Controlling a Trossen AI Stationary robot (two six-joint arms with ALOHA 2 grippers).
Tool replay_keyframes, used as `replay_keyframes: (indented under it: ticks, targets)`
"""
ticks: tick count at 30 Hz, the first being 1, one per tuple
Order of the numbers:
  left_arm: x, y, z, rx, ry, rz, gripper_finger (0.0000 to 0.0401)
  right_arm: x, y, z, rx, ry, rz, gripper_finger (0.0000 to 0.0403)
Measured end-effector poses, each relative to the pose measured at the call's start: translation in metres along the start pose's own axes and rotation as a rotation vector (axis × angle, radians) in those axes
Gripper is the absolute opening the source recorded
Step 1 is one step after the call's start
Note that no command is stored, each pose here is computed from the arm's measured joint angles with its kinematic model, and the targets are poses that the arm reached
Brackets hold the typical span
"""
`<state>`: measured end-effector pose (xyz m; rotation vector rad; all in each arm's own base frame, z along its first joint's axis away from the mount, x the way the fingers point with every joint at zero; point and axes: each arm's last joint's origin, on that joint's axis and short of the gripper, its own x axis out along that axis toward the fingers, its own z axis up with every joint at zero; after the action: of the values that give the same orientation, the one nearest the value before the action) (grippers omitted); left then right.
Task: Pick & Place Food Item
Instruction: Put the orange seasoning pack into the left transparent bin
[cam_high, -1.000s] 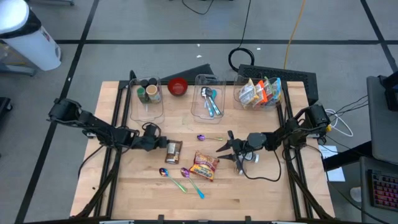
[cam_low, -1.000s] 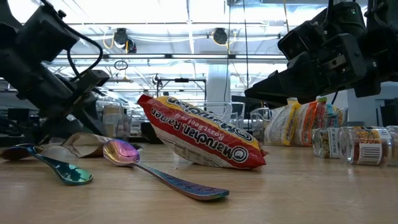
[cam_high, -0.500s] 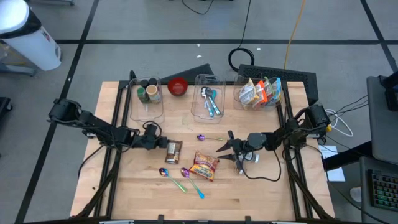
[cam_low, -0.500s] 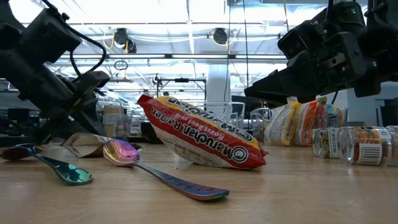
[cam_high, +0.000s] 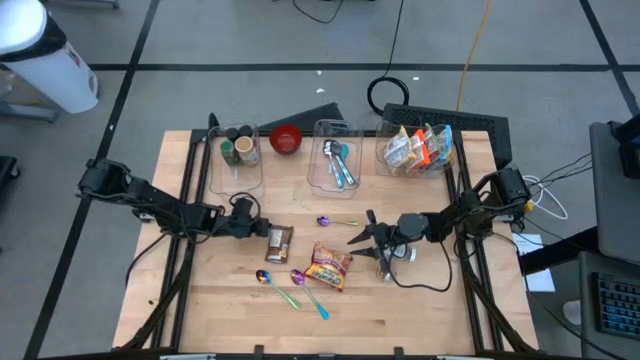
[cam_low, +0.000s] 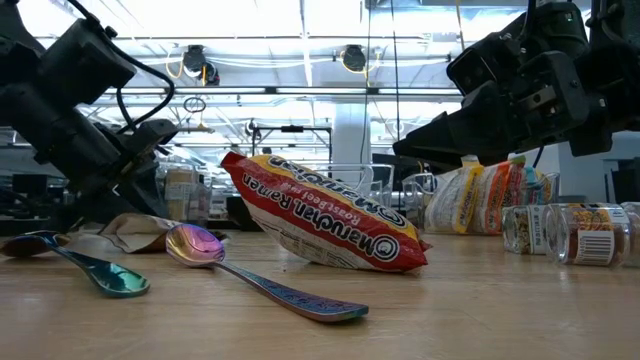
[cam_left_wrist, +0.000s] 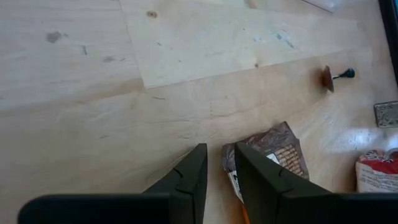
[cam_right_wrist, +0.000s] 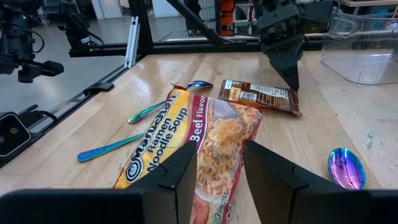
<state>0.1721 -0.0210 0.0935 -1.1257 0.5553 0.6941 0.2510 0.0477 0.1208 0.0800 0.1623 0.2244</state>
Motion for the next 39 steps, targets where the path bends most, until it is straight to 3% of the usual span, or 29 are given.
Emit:
replay_keyframes:
  ticks: [15,28,39]
  targets:
    - [0.0,-0.003,0.0,0.021,-0.002,-0.032,0.0093,0.0,0.0,0.0,-0.001,0.0,0.0,0.0125]
    - [0.0,-0.007,0.001,0.003,0.005,-0.072,0.0215,0.0,0.0,0.0,-0.001,0.0,0.0,0.0125]
    - [0.0,-0.017,0.001,0.038,0.03,-0.097,0.0199,0.0,0.0,0.0,-0.001,0.0,0.0,0.0125]
